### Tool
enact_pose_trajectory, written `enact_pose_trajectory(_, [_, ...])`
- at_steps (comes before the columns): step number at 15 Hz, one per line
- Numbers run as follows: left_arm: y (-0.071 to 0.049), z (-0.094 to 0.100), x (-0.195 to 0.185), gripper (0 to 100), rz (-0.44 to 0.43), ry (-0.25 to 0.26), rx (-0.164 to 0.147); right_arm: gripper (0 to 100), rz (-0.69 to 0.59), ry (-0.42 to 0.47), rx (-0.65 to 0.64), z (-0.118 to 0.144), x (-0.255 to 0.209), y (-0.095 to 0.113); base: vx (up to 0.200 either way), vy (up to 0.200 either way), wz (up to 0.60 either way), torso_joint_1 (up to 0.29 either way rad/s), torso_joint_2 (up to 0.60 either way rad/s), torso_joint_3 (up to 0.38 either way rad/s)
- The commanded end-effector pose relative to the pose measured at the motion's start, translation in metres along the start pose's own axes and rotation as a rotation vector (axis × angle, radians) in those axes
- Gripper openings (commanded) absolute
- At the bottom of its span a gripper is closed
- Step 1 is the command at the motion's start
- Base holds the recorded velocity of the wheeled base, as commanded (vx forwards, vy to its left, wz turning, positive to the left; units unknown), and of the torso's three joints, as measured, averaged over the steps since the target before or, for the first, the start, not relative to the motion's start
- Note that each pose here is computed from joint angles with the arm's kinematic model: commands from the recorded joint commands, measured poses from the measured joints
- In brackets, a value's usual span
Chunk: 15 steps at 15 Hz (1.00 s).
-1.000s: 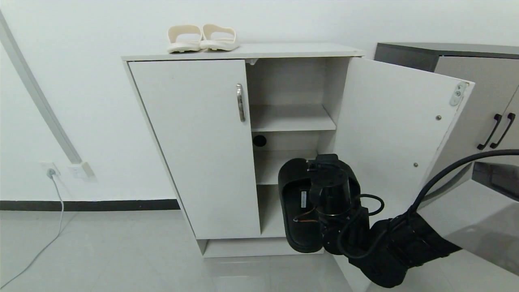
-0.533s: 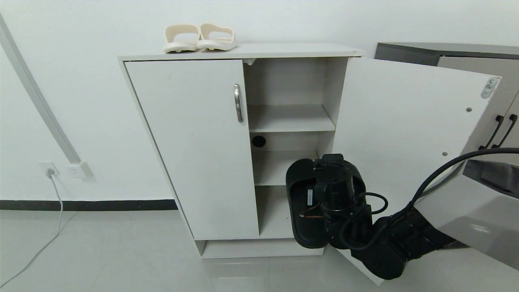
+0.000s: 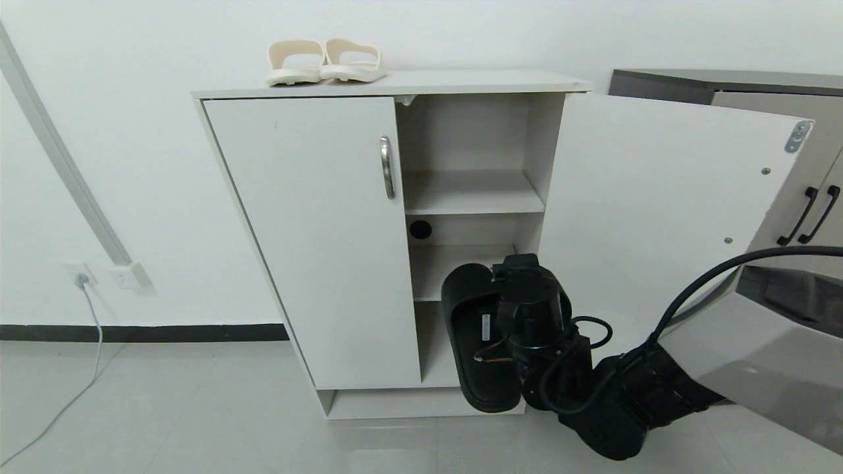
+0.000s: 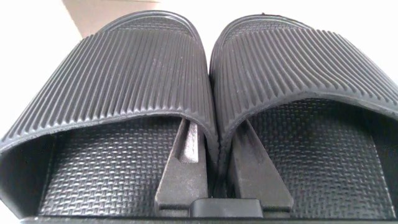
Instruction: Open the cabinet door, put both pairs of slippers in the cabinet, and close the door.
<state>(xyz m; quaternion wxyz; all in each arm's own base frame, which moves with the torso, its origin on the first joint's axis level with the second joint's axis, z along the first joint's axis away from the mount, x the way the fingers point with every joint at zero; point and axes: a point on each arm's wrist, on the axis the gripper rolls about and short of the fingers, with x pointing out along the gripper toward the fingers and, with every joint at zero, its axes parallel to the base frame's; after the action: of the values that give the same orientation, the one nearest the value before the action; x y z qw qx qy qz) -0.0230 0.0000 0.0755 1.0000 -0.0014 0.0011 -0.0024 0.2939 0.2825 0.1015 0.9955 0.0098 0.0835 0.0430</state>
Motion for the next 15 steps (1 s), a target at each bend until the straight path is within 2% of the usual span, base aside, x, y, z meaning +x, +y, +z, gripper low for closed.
enact_pose_trajectory(1, [0.0,0.0,0.0,0,0.0,0.001,0.0,0,0.015,0.007,-0.01,-0.011,0.008,0.013,0.0,0.0,0.0,0.0,0.0,0.0])
enact_pose_trajectory(8, [0.0,0.0,0.0,0,0.0,0.002,0.001,0,0.016,0.017,-0.018,-0.022,0.017,0.02,0.0,0.0,0.0,0.0,0.0,-0.009])
enact_pose_trajectory(15, [0.0,0.0,0.0,0,-0.001,0.002,0.003,0,0.018,0.05,-0.033,-0.032,0.019,0.024,0.0,0.0,0.0,0.002,0.0,-0.179])
